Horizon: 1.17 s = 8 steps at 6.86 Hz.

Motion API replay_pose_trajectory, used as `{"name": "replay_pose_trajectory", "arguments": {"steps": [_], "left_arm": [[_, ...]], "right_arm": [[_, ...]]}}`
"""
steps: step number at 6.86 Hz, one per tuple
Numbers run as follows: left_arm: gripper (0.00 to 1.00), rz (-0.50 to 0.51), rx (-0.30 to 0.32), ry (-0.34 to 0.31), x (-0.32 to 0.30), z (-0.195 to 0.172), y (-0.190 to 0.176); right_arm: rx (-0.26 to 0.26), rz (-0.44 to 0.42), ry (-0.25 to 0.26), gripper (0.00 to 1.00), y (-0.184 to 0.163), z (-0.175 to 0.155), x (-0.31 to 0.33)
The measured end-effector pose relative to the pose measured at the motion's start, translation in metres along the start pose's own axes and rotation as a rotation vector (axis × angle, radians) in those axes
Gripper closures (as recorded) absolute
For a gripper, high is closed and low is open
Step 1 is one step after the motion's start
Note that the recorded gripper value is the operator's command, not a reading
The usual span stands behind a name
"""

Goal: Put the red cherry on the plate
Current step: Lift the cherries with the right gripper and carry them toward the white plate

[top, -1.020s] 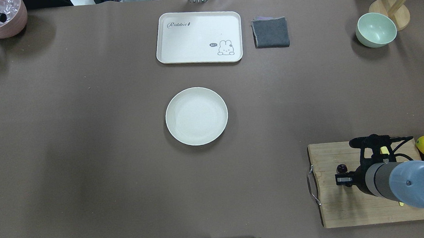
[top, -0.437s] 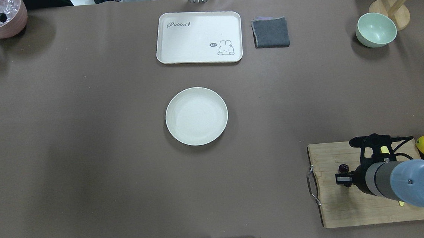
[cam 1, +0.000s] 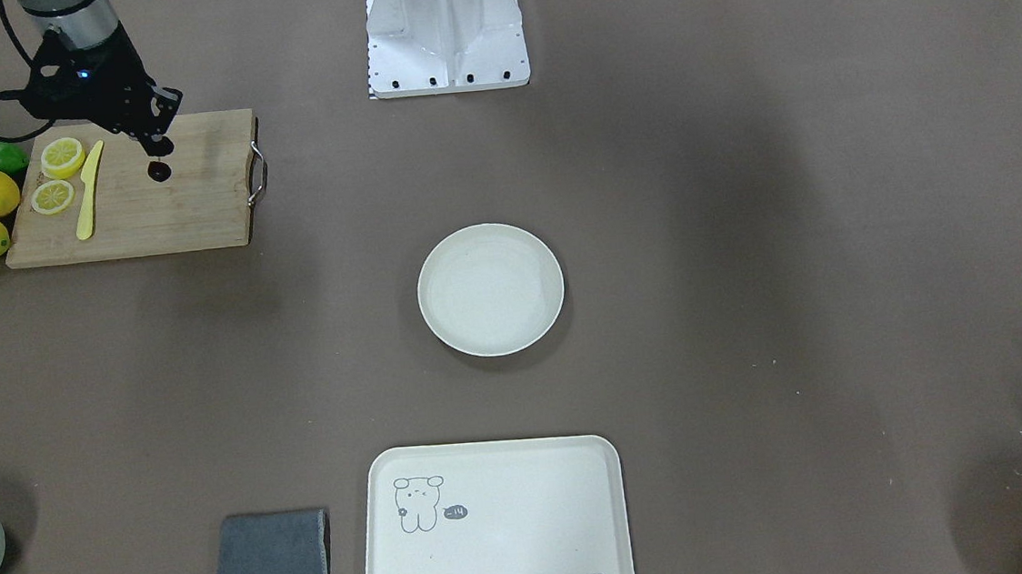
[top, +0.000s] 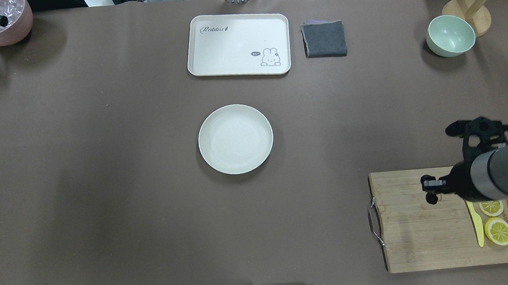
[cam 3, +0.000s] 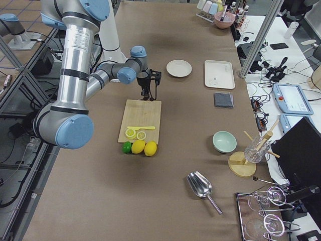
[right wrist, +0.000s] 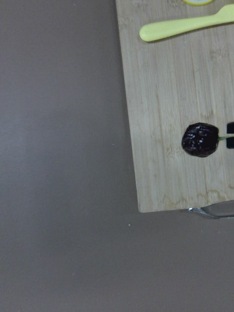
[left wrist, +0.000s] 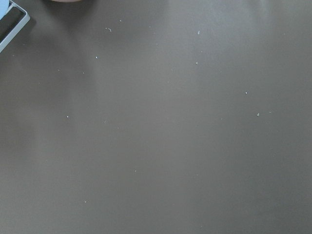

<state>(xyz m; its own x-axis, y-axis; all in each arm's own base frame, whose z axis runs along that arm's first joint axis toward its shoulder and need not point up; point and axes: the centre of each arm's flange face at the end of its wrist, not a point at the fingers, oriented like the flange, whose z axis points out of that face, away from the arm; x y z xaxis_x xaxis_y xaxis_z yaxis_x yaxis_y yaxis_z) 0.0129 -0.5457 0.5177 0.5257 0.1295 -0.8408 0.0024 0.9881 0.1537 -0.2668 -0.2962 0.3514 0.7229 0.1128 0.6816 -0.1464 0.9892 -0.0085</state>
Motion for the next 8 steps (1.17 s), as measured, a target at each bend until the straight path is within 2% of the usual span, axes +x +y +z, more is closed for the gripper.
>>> {"name": "replay_pose_trajectory", "arguments": {"steps": [1,3,4,6,8], "left_arm": [[0.01,-0.001,-0.002,0.0,-0.001,0.001,0.0],[0.01,-0.002,-0.003,-0.001,-0.001,0.002,0.0],[0.01,-0.003,-0.003,-0.001,0.001,0.001,-0.002],[0.01,-0.012,-0.007,-0.004,0.009,-0.004,-0.013],[0.01,-0.018,-0.01,-0.007,0.012,-0.007,-0.021]], "right_arm": [[-0.015,0.007,-0.004,1.0,-0.036,-0.049,-0.006],[-0.022,-0.029,0.046,1.0,-0.098,-0.126,-0.03],[-0.026,-0.043,0.063,1.0,-0.125,-0.137,-0.051],[-0.035,-0.045,0.078,1.0,-0.173,-0.134,-0.122],[-0.027,-0.055,0.091,1.0,-0.174,-0.112,-0.199]]}}
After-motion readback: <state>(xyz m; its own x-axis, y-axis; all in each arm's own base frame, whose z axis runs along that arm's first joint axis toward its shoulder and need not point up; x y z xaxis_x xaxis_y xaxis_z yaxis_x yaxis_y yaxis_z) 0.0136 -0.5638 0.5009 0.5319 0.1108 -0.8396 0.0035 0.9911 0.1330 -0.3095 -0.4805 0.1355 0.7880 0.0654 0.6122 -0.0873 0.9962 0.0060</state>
